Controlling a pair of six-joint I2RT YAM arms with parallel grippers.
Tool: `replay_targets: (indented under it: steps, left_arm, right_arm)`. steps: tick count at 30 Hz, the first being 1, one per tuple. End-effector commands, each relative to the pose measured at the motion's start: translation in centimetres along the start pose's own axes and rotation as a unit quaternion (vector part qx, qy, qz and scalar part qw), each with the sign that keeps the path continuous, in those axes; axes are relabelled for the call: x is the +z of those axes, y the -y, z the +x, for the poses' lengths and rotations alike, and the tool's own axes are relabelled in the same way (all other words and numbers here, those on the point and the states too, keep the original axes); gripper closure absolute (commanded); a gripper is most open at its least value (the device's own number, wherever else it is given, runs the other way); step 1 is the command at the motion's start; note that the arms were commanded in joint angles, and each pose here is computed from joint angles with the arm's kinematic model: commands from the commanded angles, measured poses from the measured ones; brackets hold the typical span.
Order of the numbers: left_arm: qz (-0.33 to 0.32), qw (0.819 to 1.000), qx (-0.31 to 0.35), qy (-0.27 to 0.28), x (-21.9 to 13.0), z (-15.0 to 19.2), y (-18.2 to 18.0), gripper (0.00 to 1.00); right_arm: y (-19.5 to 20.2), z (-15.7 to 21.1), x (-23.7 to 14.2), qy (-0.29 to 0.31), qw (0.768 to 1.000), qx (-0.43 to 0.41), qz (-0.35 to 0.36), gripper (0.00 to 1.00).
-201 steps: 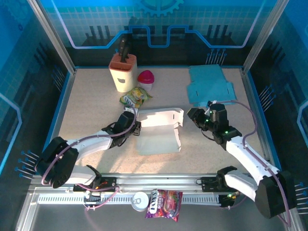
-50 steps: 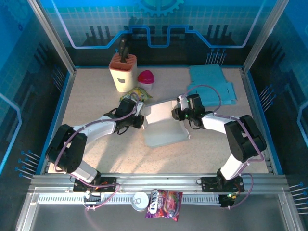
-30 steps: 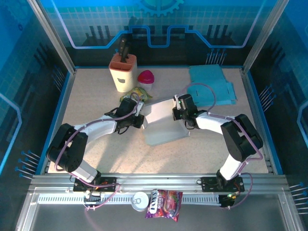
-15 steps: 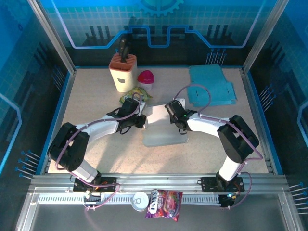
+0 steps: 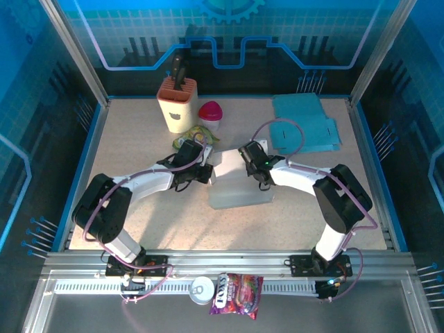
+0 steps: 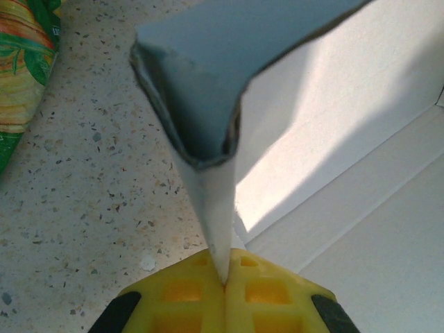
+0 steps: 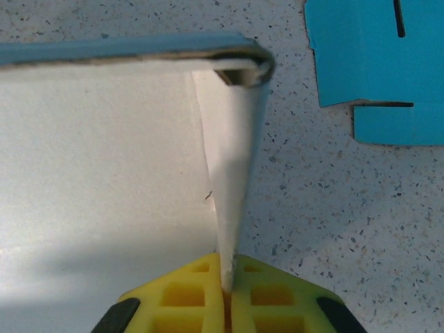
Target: Fold the paper box
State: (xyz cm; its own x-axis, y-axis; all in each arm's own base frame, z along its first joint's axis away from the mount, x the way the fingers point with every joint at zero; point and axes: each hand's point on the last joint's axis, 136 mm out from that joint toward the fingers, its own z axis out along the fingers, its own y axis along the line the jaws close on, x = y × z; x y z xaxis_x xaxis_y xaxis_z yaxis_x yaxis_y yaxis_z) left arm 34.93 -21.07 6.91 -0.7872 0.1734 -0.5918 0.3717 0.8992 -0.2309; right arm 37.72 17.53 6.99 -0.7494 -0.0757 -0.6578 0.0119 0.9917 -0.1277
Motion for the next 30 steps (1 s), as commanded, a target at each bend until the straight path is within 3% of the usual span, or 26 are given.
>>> replay_targets:
  steps: [1, 5, 8, 10, 13, 17, 25, 30]
  left_arm:
    - [0.014, 1.000, 0.014, -0.020, 0.6, 0.5, 1.1, 1.00]
    - [0.012, 1.000, 0.017, -0.023, 0.8, 0.6, 1.1, 1.00]
    - [0.012, 1.000, 0.017, -0.023, 0.9, 0.5, 1.0, 1.00]
    - [0.012, 0.999, 0.018, -0.023, 1.0, 0.5, 1.1, 1.00]
    - [0.013, 0.999, 0.018, -0.024, 1.0, 0.4, 1.1, 1.00]
    - [0.013, 1.000, 0.015, -0.021, 1.0, 0.2, 1.2, 1.00]
    - [0.011, 1.000, -0.003, -0.020, 1.2, 0.4, 1.3, 1.00]
    - [0.014, 1.000, -0.014, -0.015, 1.2, 0.7, 1.3, 1.00]
  right_arm:
    - [-1.6, -1.1, 0.3, 0.010, 0.999, -0.012, -0.045, 0.85]
    - [-1.8, -2.0, 0.4, 0.017, 0.998, -0.016, -0.066, 0.78]
    - [-1.5, -2.3, 0.7, 0.015, 0.997, -0.017, -0.070, 0.78]
    - [-1.2, -2.3, 0.9, 0.014, 0.997, -0.016, -0.067, 0.83]
    - [-0.7, -2.3, 1.1, 0.015, 0.998, -0.015, -0.055, 0.99]
    - [0.2, -2.1, 1.1, 0.015, 1.000, 0.000, -0.009, 1.00]
    - [2.5, -0.3, -1.6, -0.010, 0.984, 0.053, 0.170, 1.00]
    - [1.7, 1.0, -1.9, -0.020, 0.987, 0.073, 0.145, 1.00]
